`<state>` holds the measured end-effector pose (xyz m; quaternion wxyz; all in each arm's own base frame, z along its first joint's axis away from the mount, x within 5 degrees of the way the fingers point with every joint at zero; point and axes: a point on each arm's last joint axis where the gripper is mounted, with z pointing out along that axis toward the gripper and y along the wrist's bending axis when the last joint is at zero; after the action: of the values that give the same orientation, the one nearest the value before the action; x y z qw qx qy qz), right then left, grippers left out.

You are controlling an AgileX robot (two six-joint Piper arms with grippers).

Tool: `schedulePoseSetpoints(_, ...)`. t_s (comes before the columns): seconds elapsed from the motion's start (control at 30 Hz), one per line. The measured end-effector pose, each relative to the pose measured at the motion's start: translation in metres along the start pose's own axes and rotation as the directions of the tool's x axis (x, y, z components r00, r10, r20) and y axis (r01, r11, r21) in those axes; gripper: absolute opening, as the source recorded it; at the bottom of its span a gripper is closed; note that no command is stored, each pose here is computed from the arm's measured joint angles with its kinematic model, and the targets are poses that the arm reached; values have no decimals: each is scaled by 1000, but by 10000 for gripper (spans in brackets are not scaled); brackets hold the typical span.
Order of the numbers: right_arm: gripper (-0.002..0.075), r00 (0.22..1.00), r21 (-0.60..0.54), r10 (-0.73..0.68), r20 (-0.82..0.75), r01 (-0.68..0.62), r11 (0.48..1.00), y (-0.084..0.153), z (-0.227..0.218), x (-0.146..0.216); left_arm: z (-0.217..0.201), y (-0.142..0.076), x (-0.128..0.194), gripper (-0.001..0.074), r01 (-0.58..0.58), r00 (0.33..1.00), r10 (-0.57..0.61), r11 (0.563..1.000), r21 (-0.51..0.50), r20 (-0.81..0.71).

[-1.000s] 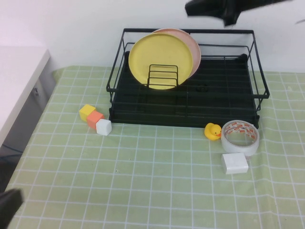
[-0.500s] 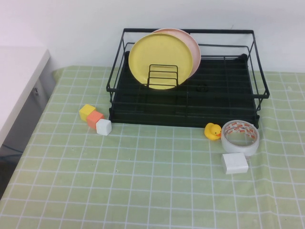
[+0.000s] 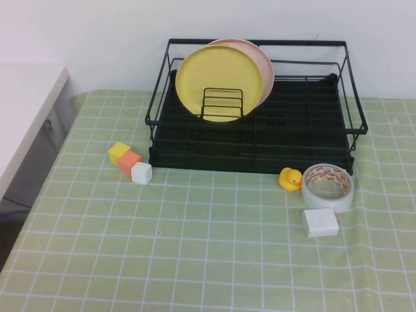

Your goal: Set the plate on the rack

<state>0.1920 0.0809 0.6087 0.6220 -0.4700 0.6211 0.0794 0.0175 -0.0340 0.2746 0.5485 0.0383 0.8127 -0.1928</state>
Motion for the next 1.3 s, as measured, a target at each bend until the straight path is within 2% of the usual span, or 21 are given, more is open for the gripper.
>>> schedulePoseSetpoints(0.2, 10, 991, 31, 19, -135, -15, 999, 44, -46, 20, 0, 0, 0, 0, 1, 1000, -1, 1000, 4, 0)
schedulePoseSetpoints(0.33, 10, 990, 68, 53, -131, -44, 997, 84, -77, 39, 0, 0, 0, 0, 1, 1000, -1, 1000, 5, -1)
schedulePoseSetpoints(0.5, 10, 982, 96, 100, -157, -86, 992, 135, -105, 76, 0, 0, 0, 0, 2, 1000, -2, 1000, 6, -1)
schedulePoseSetpoints(0.6, 10, 971, 110, 117, -206, -96, 989, 158, -114, 102, 0, 0, 0, 0, 2, 1000, -2, 1000, 6, -1)
schedulePoseSetpoints(0.67, 10, 955, 151, 177, -237, -144, 978, 172, -121, 119, 0, 0, 0, 0, 2, 1000, -2, 1000, 6, -1)
schedulePoseSetpoints(0.8, 10, 924, 278, 282, -260, -208, 938, 191, -133, 148, 0, 0, 0, 0, 2, 1000, -2, 1000, 6, -1)
schedulePoseSetpoints(1.03, 10, 966, 452, 230, -113, -156, 878, 210, -137, 186, 0, 0, 0, 0, 2, 1000, -2, 1000, 6, -1)
schedulePoseSetpoints(1.17, 10, 975, 559, 205, -88, -122, 820, 213, -131, 214, 0, 0, 0, 0, 2, 1000, -2, 1000, 7, -1)
schedulePoseSetpoints(1.3, 10, 950, 600, 300, -85, -191, 777, 221, -117, 250, 0, 0, 0, 0, 2, 1000, -2, 1000, 7, -1)
